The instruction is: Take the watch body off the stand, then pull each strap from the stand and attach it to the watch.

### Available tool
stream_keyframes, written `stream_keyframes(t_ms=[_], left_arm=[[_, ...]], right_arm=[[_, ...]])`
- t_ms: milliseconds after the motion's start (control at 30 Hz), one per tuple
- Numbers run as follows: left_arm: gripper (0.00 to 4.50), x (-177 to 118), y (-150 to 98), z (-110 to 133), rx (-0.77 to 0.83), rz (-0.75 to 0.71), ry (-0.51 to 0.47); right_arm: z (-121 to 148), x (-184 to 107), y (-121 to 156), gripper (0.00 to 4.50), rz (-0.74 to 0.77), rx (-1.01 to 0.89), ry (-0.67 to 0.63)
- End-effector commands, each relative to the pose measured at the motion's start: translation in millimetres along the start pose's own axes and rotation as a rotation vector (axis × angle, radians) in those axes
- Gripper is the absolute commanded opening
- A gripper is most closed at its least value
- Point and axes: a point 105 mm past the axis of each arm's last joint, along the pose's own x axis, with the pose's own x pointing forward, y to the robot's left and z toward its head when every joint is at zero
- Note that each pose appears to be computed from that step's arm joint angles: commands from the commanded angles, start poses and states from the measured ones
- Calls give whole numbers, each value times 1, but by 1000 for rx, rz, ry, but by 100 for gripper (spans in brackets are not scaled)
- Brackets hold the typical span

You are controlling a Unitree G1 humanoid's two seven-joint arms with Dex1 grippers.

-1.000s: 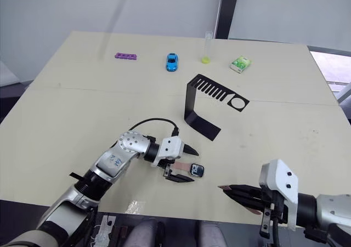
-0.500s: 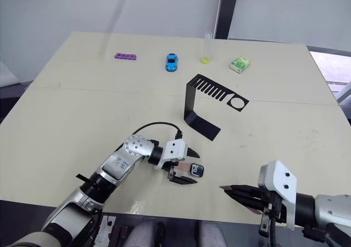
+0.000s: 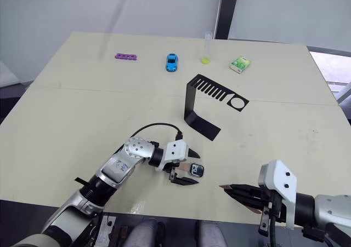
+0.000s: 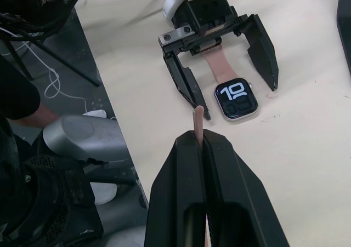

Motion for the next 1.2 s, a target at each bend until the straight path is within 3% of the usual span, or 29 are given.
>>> stream_keyframes(t_ms=[33,133,200,1200], left_arm=[[443,5,-9,0,2,-36,8],[366,5,-9,0,3,-30,10],[272,5,-10,-1,11,-36,22],[272,7,-5,-6,22,4,60]], right_arm=[[4,0,3,0,4,-6,-18],[4,0,3,0,5,-6,-19],[5,1,3,0,5,-5,-22],[5,0,0,0,-2,-6,-24]])
